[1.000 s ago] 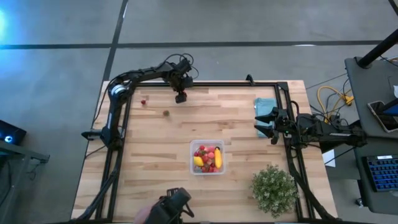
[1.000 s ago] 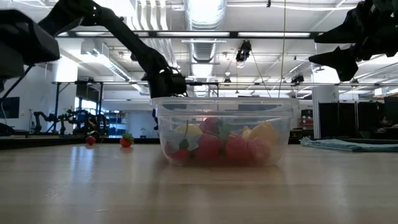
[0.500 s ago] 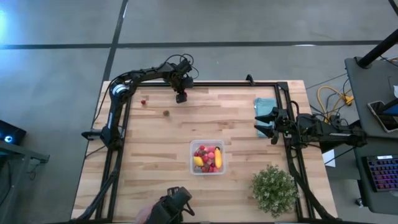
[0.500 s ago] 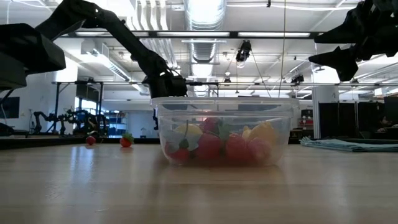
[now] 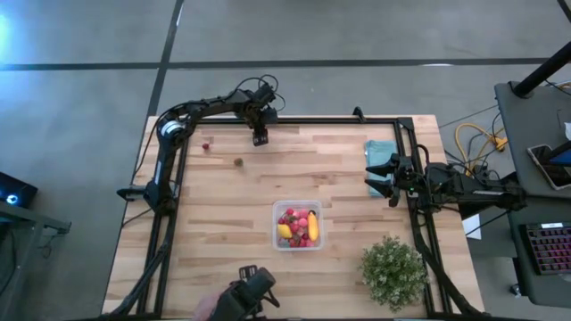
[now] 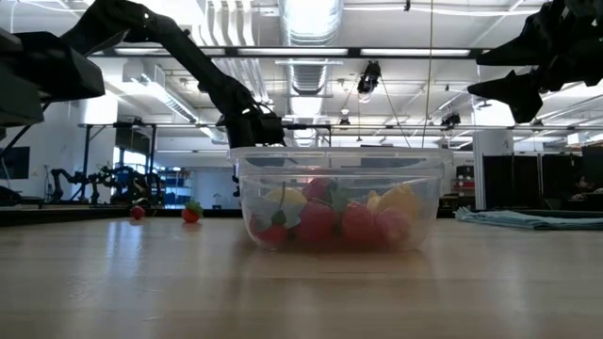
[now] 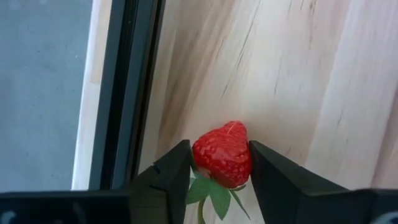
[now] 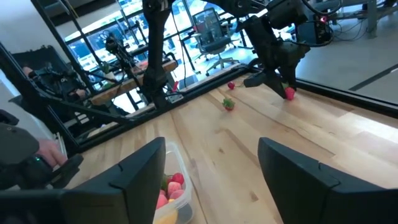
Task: Pick and placing Produce into tupperware
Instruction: Put the red strawberry into the transparent bin
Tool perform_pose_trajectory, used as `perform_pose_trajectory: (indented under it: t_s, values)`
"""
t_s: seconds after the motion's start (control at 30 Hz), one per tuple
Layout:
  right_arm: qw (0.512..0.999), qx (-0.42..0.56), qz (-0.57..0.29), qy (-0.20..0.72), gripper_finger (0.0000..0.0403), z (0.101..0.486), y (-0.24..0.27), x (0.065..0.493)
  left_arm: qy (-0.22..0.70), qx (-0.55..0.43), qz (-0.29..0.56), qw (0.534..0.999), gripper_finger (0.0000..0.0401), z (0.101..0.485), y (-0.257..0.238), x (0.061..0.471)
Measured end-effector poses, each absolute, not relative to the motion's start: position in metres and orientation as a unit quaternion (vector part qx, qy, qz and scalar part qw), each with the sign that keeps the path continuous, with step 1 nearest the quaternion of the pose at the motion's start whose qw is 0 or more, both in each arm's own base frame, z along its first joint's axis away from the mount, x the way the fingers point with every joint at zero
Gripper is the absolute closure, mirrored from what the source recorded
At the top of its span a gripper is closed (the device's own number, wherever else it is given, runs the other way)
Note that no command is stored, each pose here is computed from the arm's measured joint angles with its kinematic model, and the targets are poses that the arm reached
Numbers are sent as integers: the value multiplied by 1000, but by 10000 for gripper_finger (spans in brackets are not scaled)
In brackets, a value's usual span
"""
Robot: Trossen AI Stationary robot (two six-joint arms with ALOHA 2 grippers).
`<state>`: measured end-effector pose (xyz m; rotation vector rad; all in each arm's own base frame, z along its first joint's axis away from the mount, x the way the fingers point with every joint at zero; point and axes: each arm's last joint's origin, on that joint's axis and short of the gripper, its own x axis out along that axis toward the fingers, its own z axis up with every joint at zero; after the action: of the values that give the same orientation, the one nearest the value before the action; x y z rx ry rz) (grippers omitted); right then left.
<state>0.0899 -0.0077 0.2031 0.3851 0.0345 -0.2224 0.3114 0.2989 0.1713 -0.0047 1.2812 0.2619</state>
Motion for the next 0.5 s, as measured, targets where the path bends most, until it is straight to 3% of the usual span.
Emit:
perform_pose_trajectory:
  t_s: [0.23,0.5]
  values:
    - [975,191,-110,17,150,203,-8,90,581,-43,148,799,274,180,295,312]
    - [975,191,-110,17,156,203,-8,90,492,-180,123,843,275,218,273,317]
